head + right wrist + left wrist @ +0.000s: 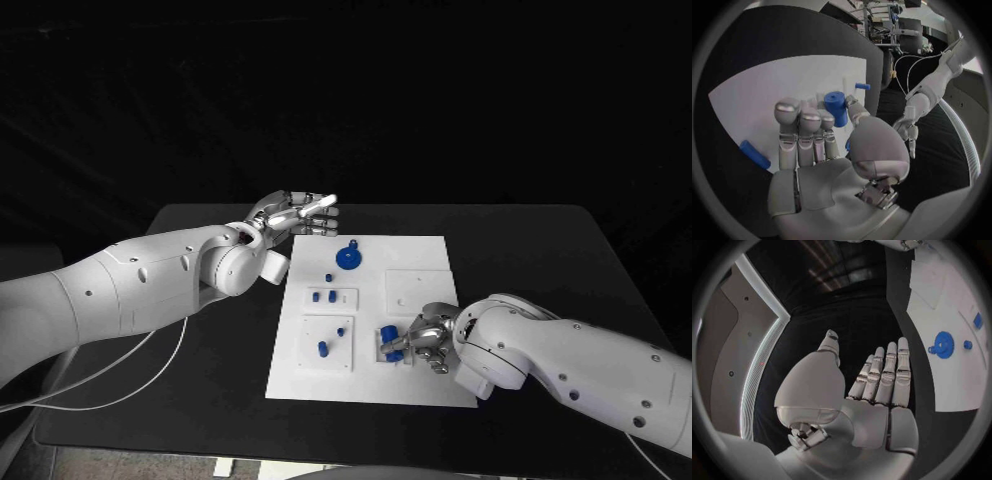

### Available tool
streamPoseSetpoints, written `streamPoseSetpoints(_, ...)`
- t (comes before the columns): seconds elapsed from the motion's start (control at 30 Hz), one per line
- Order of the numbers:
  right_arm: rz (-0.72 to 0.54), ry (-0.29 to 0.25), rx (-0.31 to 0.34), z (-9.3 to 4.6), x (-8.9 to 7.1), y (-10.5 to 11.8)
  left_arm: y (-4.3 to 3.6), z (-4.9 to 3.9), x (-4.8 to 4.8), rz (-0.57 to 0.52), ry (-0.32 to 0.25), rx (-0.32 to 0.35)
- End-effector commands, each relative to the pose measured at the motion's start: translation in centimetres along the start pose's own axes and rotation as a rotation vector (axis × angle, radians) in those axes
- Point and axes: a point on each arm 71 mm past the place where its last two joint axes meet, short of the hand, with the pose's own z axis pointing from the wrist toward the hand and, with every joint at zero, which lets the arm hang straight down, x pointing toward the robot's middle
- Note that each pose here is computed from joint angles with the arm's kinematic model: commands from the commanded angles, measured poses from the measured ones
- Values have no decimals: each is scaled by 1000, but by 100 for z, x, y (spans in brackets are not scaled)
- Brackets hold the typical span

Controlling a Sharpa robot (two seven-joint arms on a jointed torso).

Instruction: Assemble the parts on the task board

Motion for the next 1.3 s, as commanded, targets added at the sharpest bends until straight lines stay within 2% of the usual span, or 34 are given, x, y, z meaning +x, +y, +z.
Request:
streamPoseSetpoints(0.03,-20,26,15,26,64,-25,-8,2,24,-4,20,5)
streamPoseSetpoints(0.47,-74,63,19,39,82,-59,-6,0,24,4,23,2)
streamPoseSetpoints(0.93,-67,21,-2,31,38,-76,-3,-1,19,6,23,-2)
streamPoseSetpoints(1.17,-41,-69,-136,-22,-60,-56,-3,-4,13,7,21,-2)
streamPoseSetpoints(1.3,-65,-173,-280,-84,-151,-4,-2,-5,8,8,19,-3)
